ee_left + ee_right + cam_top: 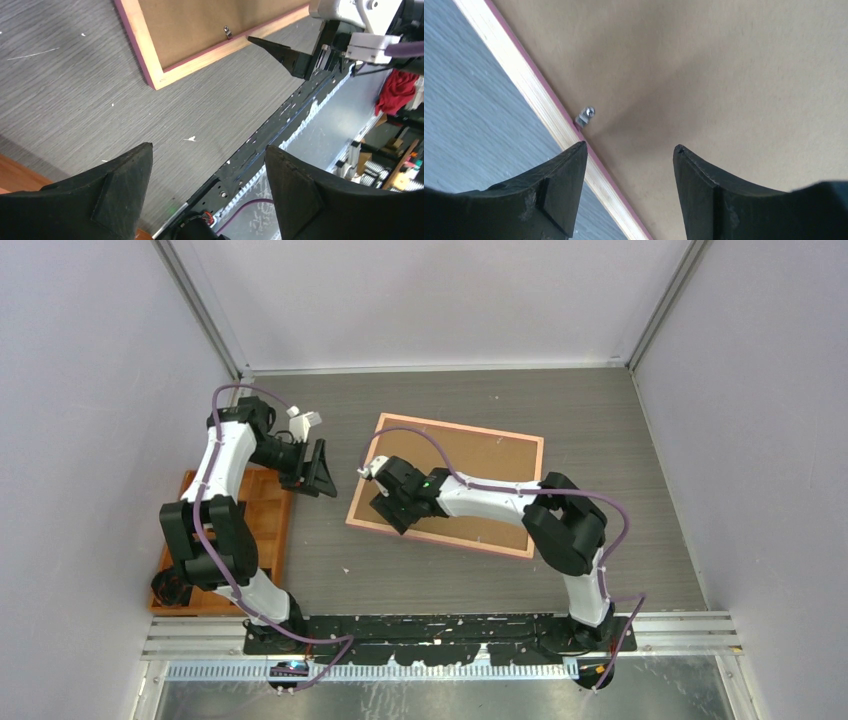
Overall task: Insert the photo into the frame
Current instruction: Turn over the photo frame at the center of the board.
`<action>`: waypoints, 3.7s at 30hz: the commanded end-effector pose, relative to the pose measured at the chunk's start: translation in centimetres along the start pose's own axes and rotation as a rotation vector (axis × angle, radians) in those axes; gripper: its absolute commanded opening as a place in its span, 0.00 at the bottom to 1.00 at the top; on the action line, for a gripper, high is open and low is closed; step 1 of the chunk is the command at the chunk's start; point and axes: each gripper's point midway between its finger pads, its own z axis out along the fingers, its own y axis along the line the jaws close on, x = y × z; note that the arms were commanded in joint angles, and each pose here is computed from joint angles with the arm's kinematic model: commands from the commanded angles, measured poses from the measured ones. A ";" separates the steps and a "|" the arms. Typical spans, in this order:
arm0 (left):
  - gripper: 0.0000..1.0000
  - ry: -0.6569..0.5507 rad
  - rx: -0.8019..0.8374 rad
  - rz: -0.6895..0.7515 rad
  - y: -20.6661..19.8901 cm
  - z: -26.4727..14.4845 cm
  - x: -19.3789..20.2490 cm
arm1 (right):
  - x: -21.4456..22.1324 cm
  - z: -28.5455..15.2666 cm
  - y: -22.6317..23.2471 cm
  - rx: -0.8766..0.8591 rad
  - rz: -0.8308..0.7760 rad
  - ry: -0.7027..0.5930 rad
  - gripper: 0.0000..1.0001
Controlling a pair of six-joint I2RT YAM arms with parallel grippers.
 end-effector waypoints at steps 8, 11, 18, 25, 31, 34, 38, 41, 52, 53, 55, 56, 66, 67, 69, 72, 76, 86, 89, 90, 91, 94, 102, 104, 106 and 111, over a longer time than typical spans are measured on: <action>0.85 -0.007 0.067 0.250 -1.8 0.2 1.8 | 0.8 -0.9 0.8 -0.051 0.015 -0.019 0.57; 0.85 -0.020 0.064 0.301 -1.7 0.5 2.1 | 1.3 -1.0 0.9 -0.061 0.025 -0.016 0.56; 0.87 -0.022 0.067 0.385 -1.6 0.3 2.2 | 3.1 -1.3 1.4 -0.092 0.027 0.008 0.57; 0.87 -0.023 0.067 0.384 -1.7 0.4 2.4 | 2.8 -2.6 1.1 -0.084 0.025 -0.026 0.61; 0.91 -0.023 0.037 0.471 -1.3 0.8 2.7 | 3.8 -2.0 1.2 -0.090 0.010 0.010 0.54; 0.96 -0.003 0.009 0.569 -0.8 1.0 2.7 | 3.8 -1.7 1.2 -0.079 0.013 0.012 0.48; 0.98 -0.080 -0.032 0.782 -1.1 0.6 2.3 | 3.3 -1.6 1.5 -0.069 0.007 0.003 0.34; 1.00 -0.125 -0.166 0.992 0.0 0.0 1.7 | 2.3 -2.0 1.7 -0.081 0.011 -0.014 0.24; 0.99 -0.213 -0.218 1.482 -3.8 0.1 2.8 | -4.7 -7.3 3.5 -0.259 0.085 -0.122 0.11; 0.99 -0.227 -0.222 1.510 -4.1 0.2 2.7 | -5.4 -8.1 3.5 -0.280 0.100 -0.134 0.10; 0.99 -0.260 -0.237 1.593 -4.8 0.4 2.7 | -6.4 -9.4 3.7 -0.318 0.120 -0.156 0.10; 0.99 -0.285 -0.255 1.648 -5.3 0.5 2.5 | -6.8 -10.0 3.8 -0.334 0.128 -0.163 0.10; 0.93 -0.361 -0.455 1.974 -6.6 1.2 -0.8 | -9.5 -14.9 3.7 -0.482 0.210 -0.203 0.10; 0.92 -0.344 -0.459 1.987 -6.5 1.4 -1.2 | -9.6 -15.3 3.7 -0.490 0.216 -0.204 0.10; 0.87 -0.347 -0.505 2.000 -6.5 1.4 -2.9 | -10.0 -16.0 3.5 -0.505 0.226 -0.211 0.09; 0.67 -0.325 -0.582 2.022 -6.6 1.7 -5.1 | -10.4 -16.9 3.1 -0.506 0.234 -0.221 0.09; 0.56 -0.322 -0.611 2.035 -7.0 1.7 -7.2 | -11.1 -17.9 2.3 -0.510 0.256 -0.236 0.09; 0.07 -0.398 -0.705 2.064 -8.5 0.8 -10.2 | -11.2 -19.2 1.0 -0.485 0.288 -0.207 0.12; 0.01 -0.409 -0.676 2.049 -9.6 0.0 -10.4 | -11.2 -20.1 -0.6 -0.413 0.275 -0.230 0.39; 0.01 -0.412 -0.669 2.035 -10.0 -0.4 -10.6 | -11.3 -20.6 -1.3 -0.387 0.267 -0.248 0.46; 0.01 -0.413 -0.654 2.020 -10.5 -0.9 -10.7 | -11.3 -21.2 -1.8 -0.362 0.250 -0.265 0.53; 0.01 -0.425 -0.592 1.964 -12.0 -2.2 -10.6 | -11.1 -23.3 -3.1 -0.289 0.170 -0.314 0.65; 0.01 -0.386 -0.484 1.924 -14.1 -3.9 -9.5 | -8.0 -25.9 -3.6 -0.117 -0.083 -0.263 0.77; 0.00 -0.387 -0.482 1.927 -14.2 -4.0 -9.5 | -7.3 -25.8 -3.2 -0.076 -0.164 -0.226 0.78; 0.00 -0.393 -0.479 1.922 -14.4 -4.1 -9.5 | -6.9 -25.4 -3.2 -0.034 -0.211 -0.203 0.79; 0.00 -0.389 -0.477 1.913 -14.4 -4.3 -9.3 | -7.1 -24.4 -3.0 -0.002 -0.298 -0.211 0.79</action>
